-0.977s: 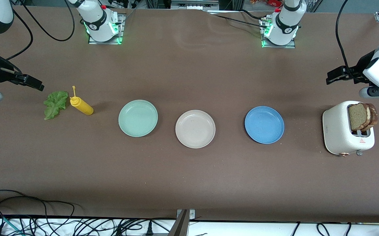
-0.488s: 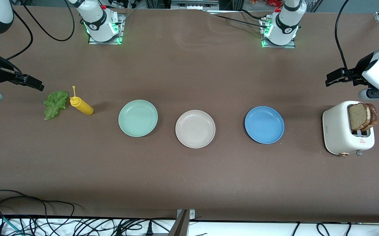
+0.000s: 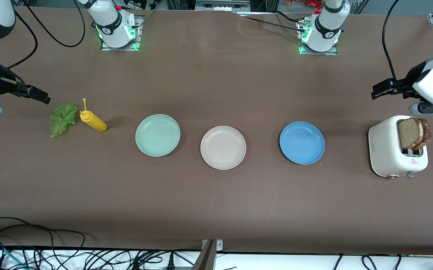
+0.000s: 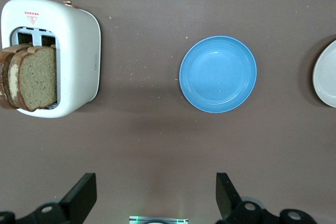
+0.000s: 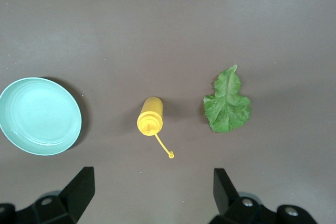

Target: Make sandwich on beige plate with both arms

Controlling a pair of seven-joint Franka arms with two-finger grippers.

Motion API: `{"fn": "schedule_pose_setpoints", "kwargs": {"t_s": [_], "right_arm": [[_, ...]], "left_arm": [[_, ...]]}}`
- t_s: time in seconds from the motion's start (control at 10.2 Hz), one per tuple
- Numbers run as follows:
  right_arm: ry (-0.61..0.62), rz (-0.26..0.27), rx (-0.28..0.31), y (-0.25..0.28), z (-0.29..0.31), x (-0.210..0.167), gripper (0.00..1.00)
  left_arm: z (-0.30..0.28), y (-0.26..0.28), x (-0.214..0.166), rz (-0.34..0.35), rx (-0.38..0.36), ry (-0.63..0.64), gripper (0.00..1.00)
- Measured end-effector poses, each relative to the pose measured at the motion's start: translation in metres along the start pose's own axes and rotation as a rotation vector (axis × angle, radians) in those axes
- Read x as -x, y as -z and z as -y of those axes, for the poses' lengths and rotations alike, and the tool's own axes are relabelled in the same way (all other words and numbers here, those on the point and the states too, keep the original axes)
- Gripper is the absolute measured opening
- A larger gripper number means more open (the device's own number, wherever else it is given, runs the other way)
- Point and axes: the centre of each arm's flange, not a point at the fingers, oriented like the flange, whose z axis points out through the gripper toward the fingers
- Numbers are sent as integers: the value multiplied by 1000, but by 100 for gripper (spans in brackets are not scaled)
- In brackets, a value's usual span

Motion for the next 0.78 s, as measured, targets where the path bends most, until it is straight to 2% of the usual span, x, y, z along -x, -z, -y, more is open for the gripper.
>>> {"fn": "schedule_pose_setpoints", "kwargs": {"t_s": [0.78], "right_arm": [[26,7,-5,-6,16,0,100]], "left_arm": [[-1,-2,-1,4,-1,-1,100]]}}
